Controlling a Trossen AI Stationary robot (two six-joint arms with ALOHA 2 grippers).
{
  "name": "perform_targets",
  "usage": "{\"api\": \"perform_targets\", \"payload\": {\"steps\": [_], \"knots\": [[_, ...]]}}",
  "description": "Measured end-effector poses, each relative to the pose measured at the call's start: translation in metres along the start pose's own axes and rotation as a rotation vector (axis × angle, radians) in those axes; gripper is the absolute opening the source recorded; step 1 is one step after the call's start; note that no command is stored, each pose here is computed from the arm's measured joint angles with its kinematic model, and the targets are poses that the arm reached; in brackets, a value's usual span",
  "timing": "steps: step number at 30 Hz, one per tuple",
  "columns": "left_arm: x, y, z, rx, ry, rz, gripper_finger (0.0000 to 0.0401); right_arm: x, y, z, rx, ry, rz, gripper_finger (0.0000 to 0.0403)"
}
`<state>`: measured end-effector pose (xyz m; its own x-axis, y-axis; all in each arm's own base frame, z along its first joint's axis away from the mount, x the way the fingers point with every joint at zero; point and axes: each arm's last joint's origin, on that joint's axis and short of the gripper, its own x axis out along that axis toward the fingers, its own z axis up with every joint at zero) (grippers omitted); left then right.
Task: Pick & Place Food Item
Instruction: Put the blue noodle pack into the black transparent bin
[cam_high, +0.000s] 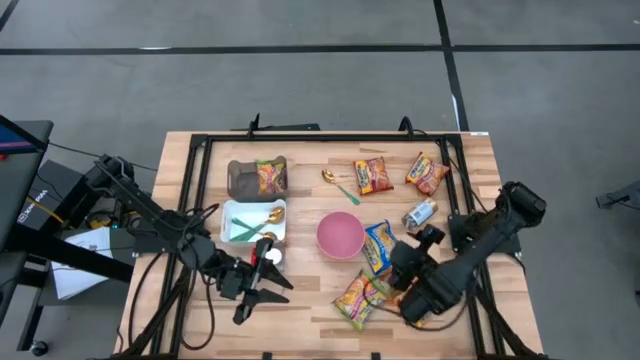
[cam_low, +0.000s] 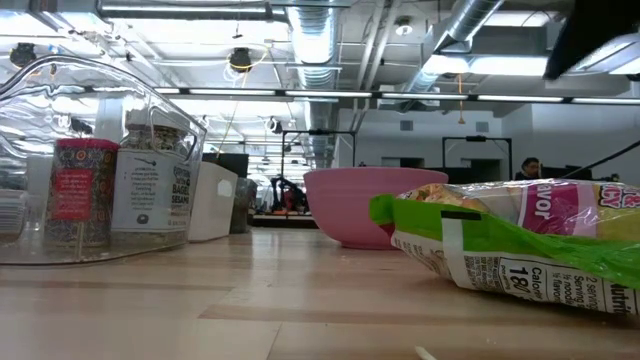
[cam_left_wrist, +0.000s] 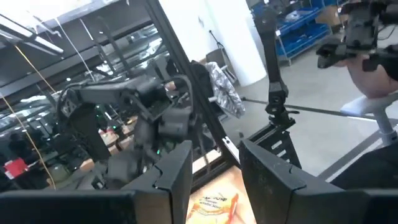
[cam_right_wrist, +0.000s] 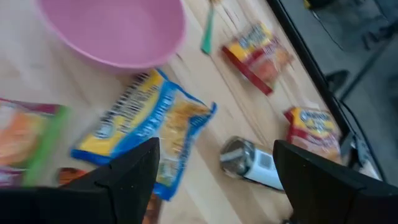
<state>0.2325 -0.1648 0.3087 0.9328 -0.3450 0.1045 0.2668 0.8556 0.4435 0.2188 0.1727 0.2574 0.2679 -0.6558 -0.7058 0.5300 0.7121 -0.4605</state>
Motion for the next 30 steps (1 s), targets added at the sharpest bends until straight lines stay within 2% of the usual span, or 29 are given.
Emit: {"api": "perform_targets", "payload": {"steps": [7, 14, 24, 26, 30], "knots": [[0.001, 0.001, -0.003, 0.005, 0.017, 0.001, 0.0123, 0.04, 0.0, -0.001, -0.015, 0.079, -0.062, 0.0307], [0.001, 0.002, -0.003, 0.005, 0.018, 0.003, 0.0122, 0.069, 0.013, 0.001, -0.122, 0.085, 0.035, 0.0306], [0.001, 0.001, -0.003, 0.005, 0.027, -0.002, 0.0122, 0.094, 0.01, -0.014, -0.228, 0.157, 0.049, 0.0306], [0.001, 0.001, -0.004, 0.005, 0.027, -0.002, 0.0122, 0.095, 0.006, -0.018, -0.218, 0.165, 0.075, 0.0306], [0.001, 0.001, -0.004, 0.005, 0.027, -0.002, 0.0122, 0.097, 0.003, -0.024, -0.185, 0.141, 0.201, 0.0306]]}}
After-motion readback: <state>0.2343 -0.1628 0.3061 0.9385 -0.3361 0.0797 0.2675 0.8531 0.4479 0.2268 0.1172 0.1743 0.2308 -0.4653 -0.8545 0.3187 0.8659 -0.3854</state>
